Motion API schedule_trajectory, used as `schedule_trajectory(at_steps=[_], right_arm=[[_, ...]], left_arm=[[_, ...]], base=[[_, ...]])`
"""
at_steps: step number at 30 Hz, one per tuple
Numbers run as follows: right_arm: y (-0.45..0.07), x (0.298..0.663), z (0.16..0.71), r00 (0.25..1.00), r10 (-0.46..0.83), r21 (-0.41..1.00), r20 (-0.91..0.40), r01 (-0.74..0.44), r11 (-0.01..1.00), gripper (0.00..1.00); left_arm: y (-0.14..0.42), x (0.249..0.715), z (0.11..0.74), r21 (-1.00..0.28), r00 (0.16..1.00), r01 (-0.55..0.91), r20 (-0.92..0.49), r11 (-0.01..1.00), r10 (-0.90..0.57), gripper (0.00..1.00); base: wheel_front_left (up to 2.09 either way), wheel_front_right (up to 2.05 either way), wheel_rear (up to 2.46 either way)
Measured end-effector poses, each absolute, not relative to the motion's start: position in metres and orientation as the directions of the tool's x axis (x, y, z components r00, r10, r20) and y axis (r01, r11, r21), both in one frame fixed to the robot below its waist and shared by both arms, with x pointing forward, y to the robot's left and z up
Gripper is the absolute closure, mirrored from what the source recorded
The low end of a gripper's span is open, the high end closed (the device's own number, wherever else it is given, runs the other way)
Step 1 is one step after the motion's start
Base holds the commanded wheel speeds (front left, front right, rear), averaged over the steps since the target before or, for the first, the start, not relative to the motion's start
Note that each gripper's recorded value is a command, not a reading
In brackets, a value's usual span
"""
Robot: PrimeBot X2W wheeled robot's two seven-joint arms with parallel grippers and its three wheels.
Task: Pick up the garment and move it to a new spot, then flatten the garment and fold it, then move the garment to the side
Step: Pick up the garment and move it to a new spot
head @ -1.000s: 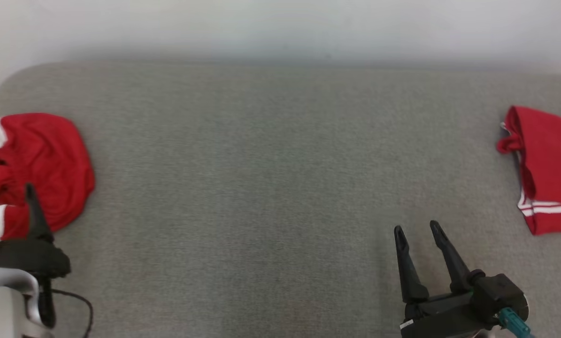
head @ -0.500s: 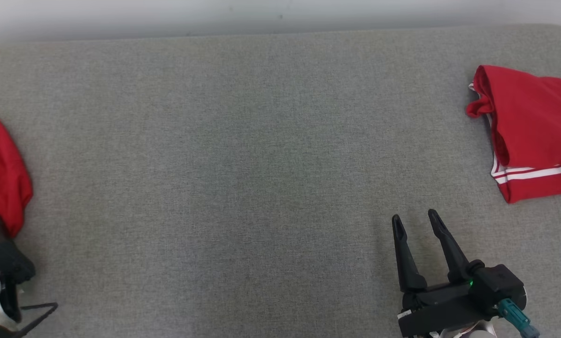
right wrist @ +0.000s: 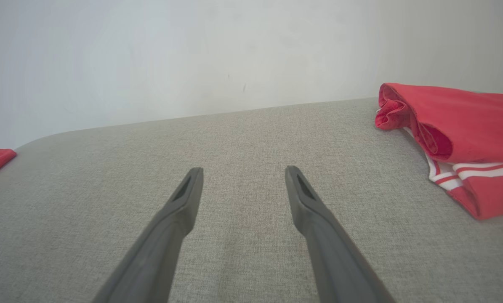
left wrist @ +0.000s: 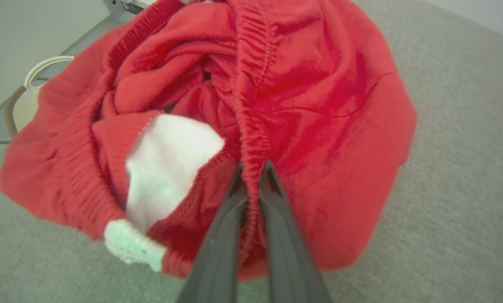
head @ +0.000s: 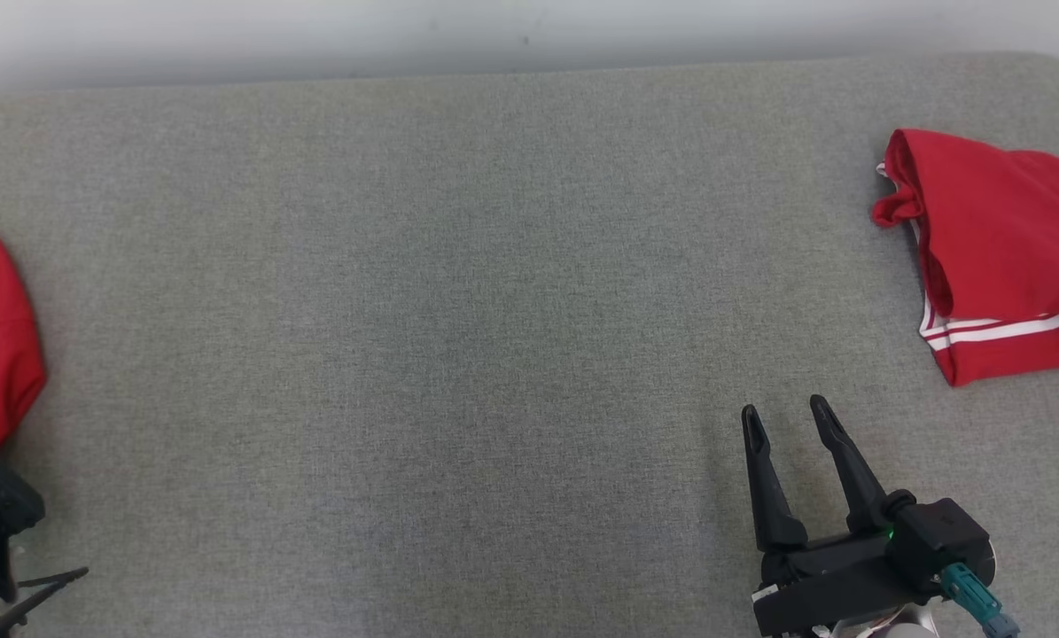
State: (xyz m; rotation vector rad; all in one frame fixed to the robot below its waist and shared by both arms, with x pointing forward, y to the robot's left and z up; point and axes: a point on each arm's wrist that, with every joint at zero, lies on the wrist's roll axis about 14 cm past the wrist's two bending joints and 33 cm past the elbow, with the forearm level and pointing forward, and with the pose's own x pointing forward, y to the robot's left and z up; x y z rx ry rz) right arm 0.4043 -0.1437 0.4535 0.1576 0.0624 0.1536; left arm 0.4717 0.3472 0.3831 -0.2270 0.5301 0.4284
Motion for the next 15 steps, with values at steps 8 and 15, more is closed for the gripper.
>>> schedule_trajectory(at_steps=[8,15], right_arm=[[-0.142,0.397,0.461,0.986,0.161,0.166,-0.035,-0.153,0.974,0.0],[-0.14,0.389,0.469,0.986,0.164,0.173,-0.013,-0.159,0.972,0.0]], left_arm=[[0.337,0.494,0.436,-0.113,0.895,-0.352,-0.332,0.929,0.299,1.0],[0.299,0.526,0.512,-0.139,0.977,-0.209,-0.083,0.968,0.198,1.0]], base=[[0.0,0.0,0.0],[0.0,0.0,0.0]])
